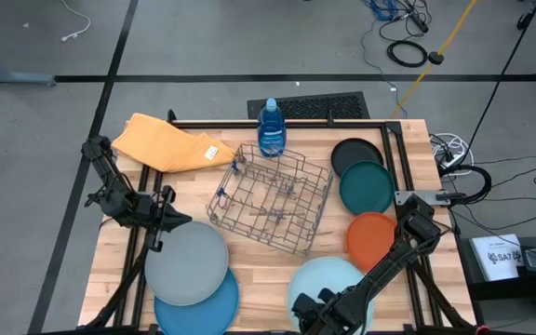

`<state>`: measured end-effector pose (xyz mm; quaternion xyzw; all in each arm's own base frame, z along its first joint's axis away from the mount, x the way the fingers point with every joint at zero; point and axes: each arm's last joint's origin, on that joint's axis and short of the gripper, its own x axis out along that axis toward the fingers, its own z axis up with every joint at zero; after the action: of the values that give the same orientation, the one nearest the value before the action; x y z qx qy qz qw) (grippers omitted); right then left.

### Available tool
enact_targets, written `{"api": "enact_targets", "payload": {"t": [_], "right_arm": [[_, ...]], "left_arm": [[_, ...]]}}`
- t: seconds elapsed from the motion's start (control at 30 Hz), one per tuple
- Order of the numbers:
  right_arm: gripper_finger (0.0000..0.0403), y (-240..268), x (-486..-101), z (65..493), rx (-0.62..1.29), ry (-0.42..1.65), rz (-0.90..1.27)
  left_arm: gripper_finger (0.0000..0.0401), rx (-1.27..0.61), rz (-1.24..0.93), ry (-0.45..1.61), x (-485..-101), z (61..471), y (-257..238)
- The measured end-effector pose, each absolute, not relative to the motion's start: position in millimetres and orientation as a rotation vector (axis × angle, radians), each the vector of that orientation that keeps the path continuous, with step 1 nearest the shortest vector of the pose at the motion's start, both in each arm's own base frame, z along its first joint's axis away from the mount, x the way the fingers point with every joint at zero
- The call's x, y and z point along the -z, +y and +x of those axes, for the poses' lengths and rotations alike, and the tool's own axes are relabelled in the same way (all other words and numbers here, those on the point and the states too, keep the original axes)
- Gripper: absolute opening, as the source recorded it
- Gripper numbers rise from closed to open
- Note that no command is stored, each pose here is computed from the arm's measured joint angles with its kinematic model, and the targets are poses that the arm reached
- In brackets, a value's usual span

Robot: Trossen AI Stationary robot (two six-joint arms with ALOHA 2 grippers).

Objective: Sort dishes
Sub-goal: Put the white plate into the dish rack

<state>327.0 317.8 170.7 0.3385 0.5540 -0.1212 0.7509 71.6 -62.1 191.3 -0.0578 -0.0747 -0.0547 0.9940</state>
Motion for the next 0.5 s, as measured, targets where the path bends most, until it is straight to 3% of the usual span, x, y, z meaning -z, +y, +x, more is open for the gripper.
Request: {"api": "enact_targets", "payload": {"t": [0.5], "right_arm": [[0.0001, 308.7, -168.2, 321.6, 0.365, 1.178, 0.61]], "left_arm": [[0.0, 0.11, -0.117, -0.15, -191.4, 71.5, -62.1]]}}
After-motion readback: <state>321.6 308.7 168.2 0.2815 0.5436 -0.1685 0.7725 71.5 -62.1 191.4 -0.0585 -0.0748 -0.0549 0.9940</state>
